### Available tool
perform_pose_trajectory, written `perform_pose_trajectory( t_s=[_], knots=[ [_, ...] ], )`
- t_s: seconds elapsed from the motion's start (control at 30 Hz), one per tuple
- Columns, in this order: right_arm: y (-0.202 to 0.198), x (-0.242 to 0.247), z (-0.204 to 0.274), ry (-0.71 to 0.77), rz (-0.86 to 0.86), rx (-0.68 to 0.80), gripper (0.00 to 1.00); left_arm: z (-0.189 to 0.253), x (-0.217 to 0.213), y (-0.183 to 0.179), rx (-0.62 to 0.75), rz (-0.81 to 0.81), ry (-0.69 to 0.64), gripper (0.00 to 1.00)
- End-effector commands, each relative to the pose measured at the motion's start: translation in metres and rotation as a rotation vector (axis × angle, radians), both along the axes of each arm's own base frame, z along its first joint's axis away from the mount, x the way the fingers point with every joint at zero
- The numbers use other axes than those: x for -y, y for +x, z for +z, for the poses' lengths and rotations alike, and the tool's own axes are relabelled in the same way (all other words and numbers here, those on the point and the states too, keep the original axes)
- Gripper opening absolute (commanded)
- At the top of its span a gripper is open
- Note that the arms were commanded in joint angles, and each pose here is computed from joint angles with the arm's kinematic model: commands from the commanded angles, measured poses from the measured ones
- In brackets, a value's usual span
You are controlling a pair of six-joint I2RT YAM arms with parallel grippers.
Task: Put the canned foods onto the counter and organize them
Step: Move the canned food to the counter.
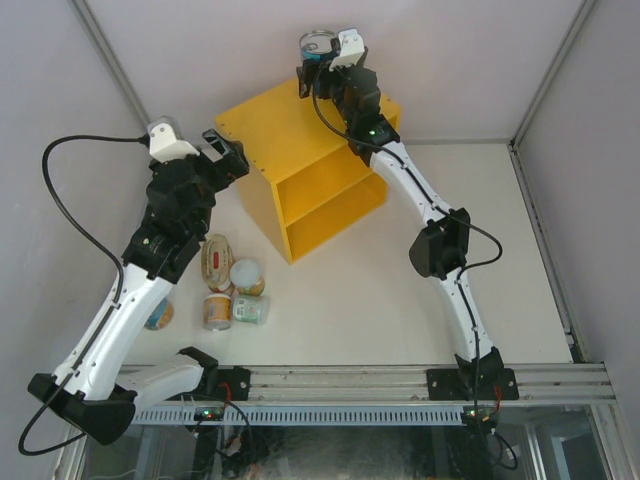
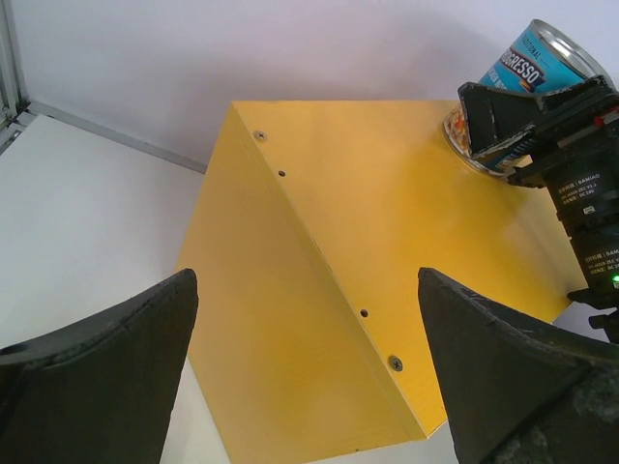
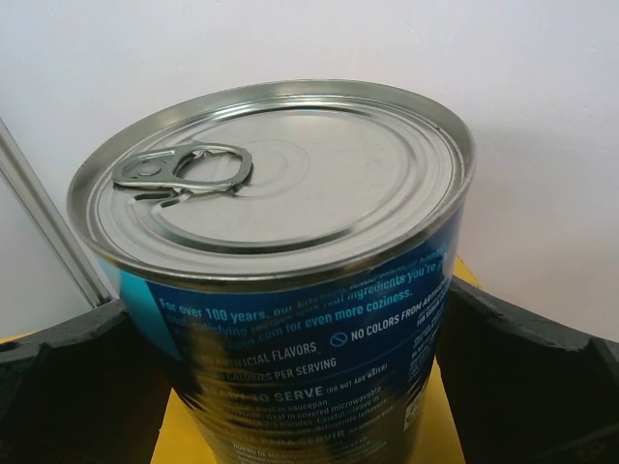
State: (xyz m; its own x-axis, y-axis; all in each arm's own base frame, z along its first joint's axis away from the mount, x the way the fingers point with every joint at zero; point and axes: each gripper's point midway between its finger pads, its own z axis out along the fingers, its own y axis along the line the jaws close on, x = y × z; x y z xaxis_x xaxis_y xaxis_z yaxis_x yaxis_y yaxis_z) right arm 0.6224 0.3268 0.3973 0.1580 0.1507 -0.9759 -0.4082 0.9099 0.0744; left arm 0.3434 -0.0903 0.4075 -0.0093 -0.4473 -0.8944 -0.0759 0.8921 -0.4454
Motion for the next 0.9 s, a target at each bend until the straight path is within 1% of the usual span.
perform_pose_trajectory(
  t_s=[0.0,0.23,0.87],
  knots=[
    [0.007,0.014,0.008,0.032,-0.037,0.024,1.00,0.007,-0.002,-0.001,0.036,0.001,-0.020,0.98],
    [-0.002,0.017,0.020,0.054,-0.033,0.015,1.00,0.010,-0.003,-0.005,0.041,-0.005,-0.031,0.98],
    [-0.027,0.021,0.039,0.018,-0.037,-0.003,1.00,0.013,-0.006,-0.017,0.034,-0.007,-0.073,0.99]
  ],
)
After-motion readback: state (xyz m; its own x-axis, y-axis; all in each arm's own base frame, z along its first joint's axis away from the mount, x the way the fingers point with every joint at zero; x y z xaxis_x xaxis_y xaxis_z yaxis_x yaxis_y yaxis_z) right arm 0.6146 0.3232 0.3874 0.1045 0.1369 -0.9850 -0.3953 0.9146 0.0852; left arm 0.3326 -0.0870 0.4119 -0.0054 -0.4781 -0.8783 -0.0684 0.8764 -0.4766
